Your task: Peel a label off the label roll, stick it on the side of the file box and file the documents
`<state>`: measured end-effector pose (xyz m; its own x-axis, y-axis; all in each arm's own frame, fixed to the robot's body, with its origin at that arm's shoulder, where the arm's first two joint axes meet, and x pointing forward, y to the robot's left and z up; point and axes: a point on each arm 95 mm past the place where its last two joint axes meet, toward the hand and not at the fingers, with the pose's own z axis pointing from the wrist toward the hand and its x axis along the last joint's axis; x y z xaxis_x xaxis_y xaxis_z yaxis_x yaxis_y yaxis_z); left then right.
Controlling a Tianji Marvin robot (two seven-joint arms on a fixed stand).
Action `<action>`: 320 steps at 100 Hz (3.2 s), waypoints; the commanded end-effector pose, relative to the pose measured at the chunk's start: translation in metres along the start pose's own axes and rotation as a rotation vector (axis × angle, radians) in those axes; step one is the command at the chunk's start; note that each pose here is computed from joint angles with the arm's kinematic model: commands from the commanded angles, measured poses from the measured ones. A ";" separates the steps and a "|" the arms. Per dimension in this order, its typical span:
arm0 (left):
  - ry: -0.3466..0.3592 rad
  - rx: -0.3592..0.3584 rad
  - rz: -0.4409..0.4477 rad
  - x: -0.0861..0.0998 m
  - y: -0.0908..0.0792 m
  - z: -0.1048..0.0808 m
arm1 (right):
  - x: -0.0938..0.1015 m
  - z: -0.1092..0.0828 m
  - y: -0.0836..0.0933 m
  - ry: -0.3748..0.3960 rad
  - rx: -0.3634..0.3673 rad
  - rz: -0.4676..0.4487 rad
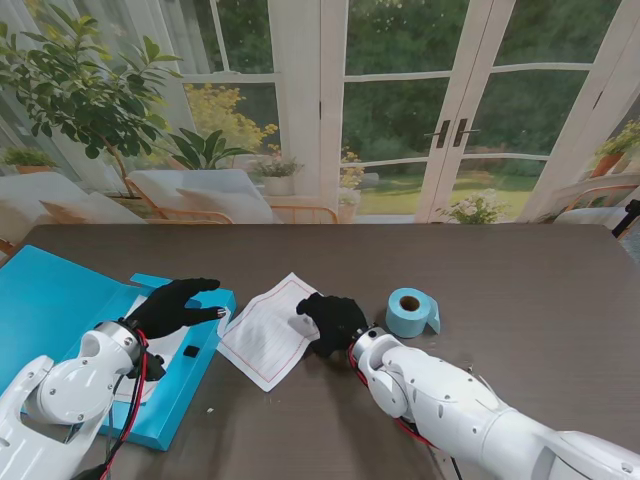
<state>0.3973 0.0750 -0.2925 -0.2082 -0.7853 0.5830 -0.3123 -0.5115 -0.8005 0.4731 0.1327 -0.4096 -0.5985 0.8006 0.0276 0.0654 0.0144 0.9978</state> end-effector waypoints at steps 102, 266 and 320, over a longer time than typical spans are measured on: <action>-0.021 -0.055 -0.038 0.003 0.003 -0.006 | 0.011 0.010 -0.013 -0.017 -0.185 0.090; -0.144 0.010 -0.654 0.010 0.012 0.042 | 0.011 -0.062 0.116 -0.026 -0.575 0.225; -0.149 -0.091 -0.909 0.017 0.009 0.044 | 0.025 -0.072 0.113 0.036 -0.620 0.272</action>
<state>0.4329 0.0466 -0.2986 0.2782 -0.1384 0.9505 -0.3552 -0.9342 -0.0320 0.4120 0.1068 -0.2903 -0.6430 0.7179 0.2668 -0.2634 -0.5344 0.8031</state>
